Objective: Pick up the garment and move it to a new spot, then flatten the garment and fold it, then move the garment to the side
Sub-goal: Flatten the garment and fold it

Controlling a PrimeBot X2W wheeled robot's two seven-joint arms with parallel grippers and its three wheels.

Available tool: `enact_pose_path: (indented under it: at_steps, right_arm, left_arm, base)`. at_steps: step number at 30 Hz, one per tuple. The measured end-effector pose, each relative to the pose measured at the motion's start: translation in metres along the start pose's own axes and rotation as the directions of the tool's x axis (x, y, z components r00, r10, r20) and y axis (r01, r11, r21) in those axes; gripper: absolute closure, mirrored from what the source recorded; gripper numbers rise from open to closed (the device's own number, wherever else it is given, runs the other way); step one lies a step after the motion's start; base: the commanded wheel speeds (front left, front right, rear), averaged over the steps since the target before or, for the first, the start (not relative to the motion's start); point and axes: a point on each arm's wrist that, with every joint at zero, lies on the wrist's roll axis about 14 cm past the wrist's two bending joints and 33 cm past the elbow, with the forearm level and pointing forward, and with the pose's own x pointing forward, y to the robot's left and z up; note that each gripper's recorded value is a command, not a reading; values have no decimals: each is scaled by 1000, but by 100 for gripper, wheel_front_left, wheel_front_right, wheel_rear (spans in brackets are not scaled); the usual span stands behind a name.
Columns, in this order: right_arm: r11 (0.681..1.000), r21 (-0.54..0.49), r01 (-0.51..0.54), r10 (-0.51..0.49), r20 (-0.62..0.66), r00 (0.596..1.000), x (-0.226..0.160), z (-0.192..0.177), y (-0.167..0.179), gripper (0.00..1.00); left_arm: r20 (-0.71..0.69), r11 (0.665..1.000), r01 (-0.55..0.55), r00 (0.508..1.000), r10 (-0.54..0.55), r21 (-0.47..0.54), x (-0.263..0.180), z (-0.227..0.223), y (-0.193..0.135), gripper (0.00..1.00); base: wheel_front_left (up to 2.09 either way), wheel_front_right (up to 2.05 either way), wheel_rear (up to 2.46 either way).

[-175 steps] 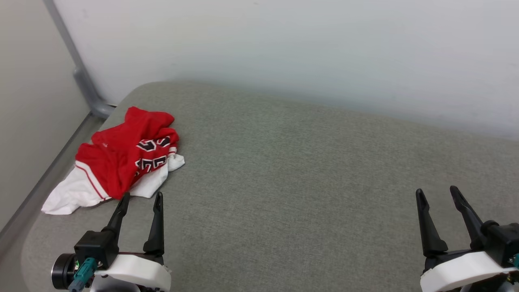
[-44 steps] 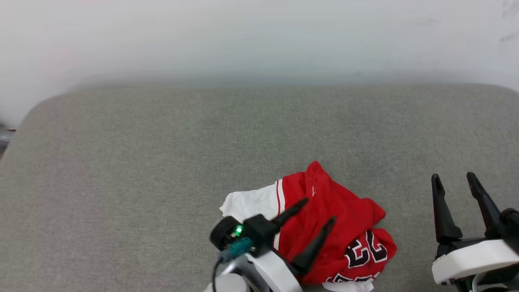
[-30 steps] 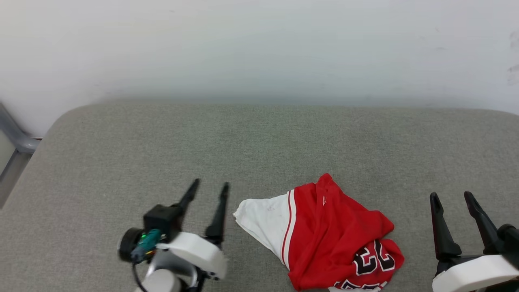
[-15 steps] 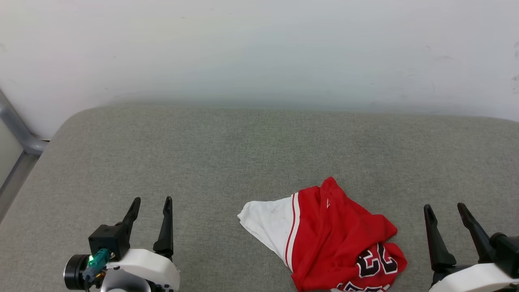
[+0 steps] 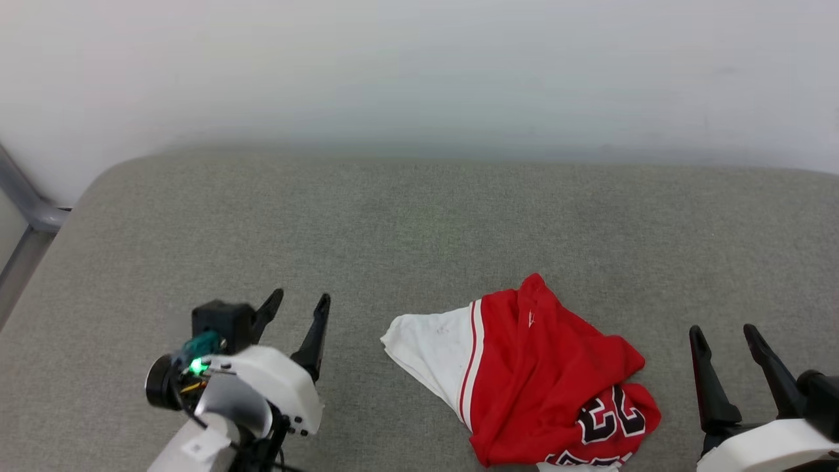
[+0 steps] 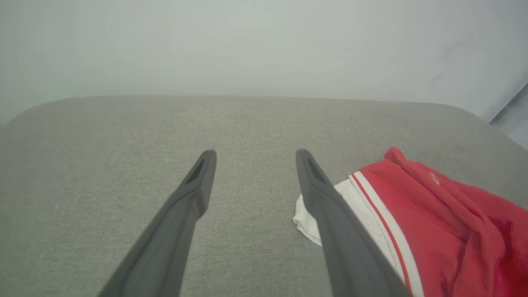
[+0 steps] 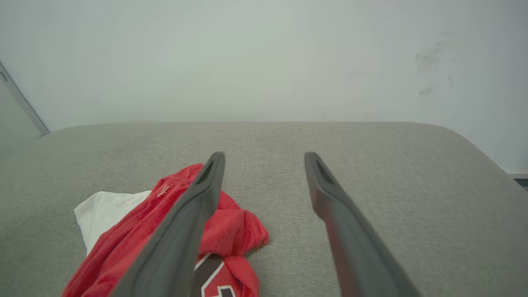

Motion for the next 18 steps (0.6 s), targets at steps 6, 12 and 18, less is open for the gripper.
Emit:
enact_pose_path:
  at_steps: [6, 12, 18]
  right_arm:
    - [1000, 1, 14, -14, -35, 999, 11, -10, -5, 0]
    - [999, 5, 38, -37, -74, 997, 21, -24, -13, 0]
    - [997, 9, 81, -80, -109, 991, 24, -39, -27, 0]
  left_arm:
    - [-253, 989, 147, 956, -148, -25, 35, -27, -31, 0]
    - [-534, 969, 241, 814, -229, -49, 51, -77, -50, 0]
    - [-746, 956, 284, 621, -242, -74, 46, -130, -50, 0]
  base:
    - [0, 0, 0]
    - [0, 0, 0]
    - [0, 0, 0]
